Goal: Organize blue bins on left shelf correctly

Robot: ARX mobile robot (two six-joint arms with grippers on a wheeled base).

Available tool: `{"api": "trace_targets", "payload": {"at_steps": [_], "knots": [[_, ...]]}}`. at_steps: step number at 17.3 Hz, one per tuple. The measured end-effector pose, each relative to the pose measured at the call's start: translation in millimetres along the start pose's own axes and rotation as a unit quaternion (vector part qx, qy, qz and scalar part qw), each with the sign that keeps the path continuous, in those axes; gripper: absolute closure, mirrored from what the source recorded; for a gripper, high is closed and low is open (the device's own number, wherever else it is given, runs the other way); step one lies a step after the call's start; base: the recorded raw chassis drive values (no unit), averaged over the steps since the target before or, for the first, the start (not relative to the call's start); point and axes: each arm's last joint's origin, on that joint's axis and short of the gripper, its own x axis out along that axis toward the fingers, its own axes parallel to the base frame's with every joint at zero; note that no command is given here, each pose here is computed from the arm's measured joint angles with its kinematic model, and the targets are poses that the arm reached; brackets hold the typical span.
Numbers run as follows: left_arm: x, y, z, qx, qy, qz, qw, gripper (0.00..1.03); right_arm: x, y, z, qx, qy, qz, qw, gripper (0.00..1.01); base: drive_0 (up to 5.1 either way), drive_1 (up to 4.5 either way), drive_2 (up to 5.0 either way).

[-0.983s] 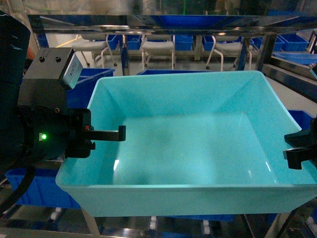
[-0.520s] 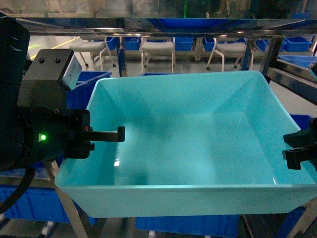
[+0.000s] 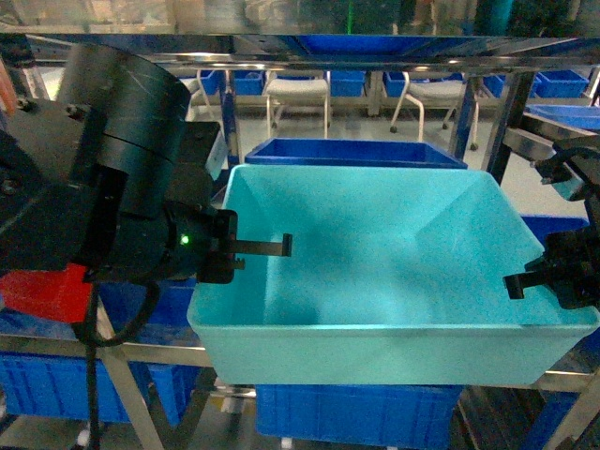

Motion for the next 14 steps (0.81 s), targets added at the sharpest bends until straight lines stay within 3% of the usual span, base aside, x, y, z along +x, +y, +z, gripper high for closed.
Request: {"api": "trace_targets", "payload": {"at_steps": [5,10,14], "knots": [[32.9,-10.2,-5.9,0.007,0.032,0.006,0.9994,1.01,36.6,-7.3,-4.6,-0.011,0.048,-0.004,0.9988,0.99,0.0,0.00,0.0],[58.1,-8.2,1.8,0.008,0.039,0.016,0.9991,1.01,58.7,-8.9,11.6,-0.012,0.066,-0.006,0.9977,0.99,0.0,0.00,0.0],[74.2,-3.3,-7.2,0.010,0.064,0.020,0.9977,1.01,77.6,-8.3,3.4,-0.011,0.098,-0.003,0.9951,0.99,0.0,0.00,0.0]]}}
